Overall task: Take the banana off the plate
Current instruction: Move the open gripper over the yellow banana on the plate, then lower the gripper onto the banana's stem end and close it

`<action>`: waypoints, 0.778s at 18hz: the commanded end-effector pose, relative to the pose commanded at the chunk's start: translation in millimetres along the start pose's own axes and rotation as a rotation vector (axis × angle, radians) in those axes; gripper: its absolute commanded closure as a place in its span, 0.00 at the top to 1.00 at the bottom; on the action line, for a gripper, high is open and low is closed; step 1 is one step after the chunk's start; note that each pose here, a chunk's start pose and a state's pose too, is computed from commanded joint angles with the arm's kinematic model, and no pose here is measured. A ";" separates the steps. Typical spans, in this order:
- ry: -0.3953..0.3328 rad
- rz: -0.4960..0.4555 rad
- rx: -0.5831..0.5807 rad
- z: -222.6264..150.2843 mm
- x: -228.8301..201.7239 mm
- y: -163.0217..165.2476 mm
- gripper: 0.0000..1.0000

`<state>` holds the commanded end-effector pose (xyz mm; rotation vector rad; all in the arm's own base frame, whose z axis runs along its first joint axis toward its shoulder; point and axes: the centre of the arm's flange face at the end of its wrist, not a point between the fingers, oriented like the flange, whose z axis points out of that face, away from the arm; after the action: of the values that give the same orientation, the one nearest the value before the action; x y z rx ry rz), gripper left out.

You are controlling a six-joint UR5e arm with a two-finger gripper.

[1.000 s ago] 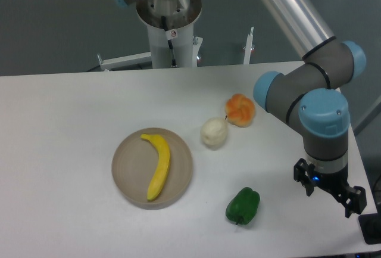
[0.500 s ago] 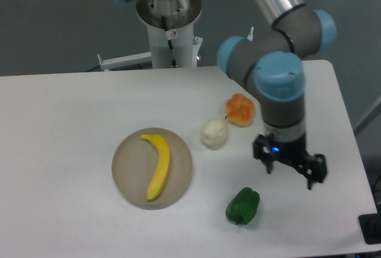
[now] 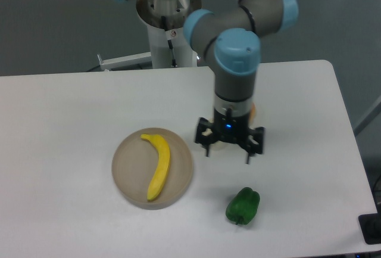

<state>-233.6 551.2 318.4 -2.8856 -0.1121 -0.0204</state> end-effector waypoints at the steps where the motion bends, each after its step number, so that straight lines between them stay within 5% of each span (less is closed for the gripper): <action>1: 0.010 -0.012 -0.023 14.3 16.8 6.0 1.00; 14: -0.027 0.065 -0.092 107.2 85.5 26.3 1.00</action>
<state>-145.9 559.2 210.2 -2.9807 -0.0230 0.0266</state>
